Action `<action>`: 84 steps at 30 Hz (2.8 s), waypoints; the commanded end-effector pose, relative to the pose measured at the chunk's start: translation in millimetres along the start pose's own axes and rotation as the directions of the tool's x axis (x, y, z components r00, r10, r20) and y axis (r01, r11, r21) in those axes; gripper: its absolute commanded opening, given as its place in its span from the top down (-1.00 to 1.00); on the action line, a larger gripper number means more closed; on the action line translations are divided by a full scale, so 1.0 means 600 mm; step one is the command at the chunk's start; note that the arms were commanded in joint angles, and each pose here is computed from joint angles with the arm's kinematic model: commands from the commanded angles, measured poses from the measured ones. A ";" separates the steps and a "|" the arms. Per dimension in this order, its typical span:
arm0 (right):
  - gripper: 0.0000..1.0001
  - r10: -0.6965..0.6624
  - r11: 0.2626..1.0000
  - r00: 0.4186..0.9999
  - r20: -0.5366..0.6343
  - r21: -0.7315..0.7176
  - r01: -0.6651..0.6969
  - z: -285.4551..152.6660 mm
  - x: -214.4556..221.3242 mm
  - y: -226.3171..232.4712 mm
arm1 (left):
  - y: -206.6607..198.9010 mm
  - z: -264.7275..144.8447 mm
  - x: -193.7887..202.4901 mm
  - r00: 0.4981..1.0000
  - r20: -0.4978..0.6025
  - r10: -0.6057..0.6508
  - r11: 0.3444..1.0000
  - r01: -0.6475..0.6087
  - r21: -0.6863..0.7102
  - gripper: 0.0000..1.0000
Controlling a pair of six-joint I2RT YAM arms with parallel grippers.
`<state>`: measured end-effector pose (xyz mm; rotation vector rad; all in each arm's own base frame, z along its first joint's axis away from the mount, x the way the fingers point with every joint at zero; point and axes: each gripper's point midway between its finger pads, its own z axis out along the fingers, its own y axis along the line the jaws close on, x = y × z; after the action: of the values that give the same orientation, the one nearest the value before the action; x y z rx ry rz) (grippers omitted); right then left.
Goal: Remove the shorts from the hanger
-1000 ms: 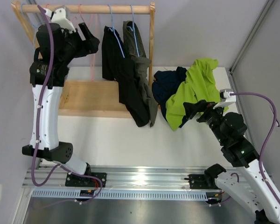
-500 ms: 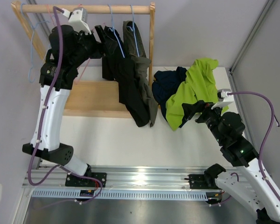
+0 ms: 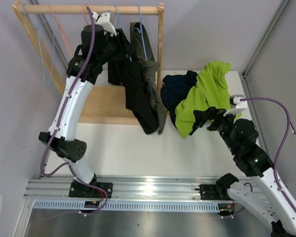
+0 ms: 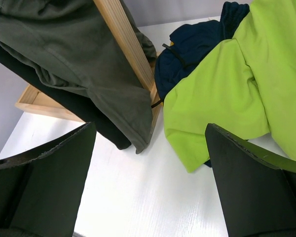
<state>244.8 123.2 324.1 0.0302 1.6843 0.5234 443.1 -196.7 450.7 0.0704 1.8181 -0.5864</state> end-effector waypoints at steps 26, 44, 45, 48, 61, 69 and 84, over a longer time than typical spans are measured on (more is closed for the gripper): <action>-0.99 -0.201 0.849 0.975 0.090 -0.482 0.219 0.053 -0.022 0.523 | -0.042 -0.194 -0.158 0.959 0.277 0.054 0.998 -0.047 -0.031 1.00; -0.17 -0.207 0.901 0.967 0.146 -0.357 0.246 0.203 0.053 0.573 | -0.060 -0.245 -0.138 0.960 0.277 0.032 0.998 -0.044 0.037 1.00; -0.02 -0.209 0.899 0.967 0.142 -0.362 0.248 0.205 0.059 0.575 | -0.059 -0.245 -0.136 0.962 0.273 0.032 0.998 -0.044 0.035 1.00; 0.59 -0.217 0.899 0.969 0.120 -0.363 0.246 0.205 0.081 0.576 | -0.058 -0.243 -0.135 0.962 0.272 0.031 0.999 -0.042 0.034 1.00; 1.00 -0.222 0.888 0.972 -0.070 -0.426 0.173 0.042 0.241 0.570 | 0.011 -0.217 -0.191 0.935 0.345 0.084 0.992 -0.046 -0.118 1.00; 1.00 -0.256 0.871 0.958 -0.129 -0.460 0.171 -0.003 0.306 0.588 | 0.041 -0.196 -0.212 0.928 0.359 0.095 0.988 -0.044 -0.148 1.00; 1.00 -0.271 0.898 0.957 0.101 -0.331 0.289 0.265 0.055 0.545 | 0.024 -0.286 0.001 0.995 0.085 0.057 0.997 -0.052 -0.061 1.00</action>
<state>260.5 487.0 332.2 -0.4931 1.6001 0.5614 323.5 -110.2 454.4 -0.0021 1.8565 -0.4566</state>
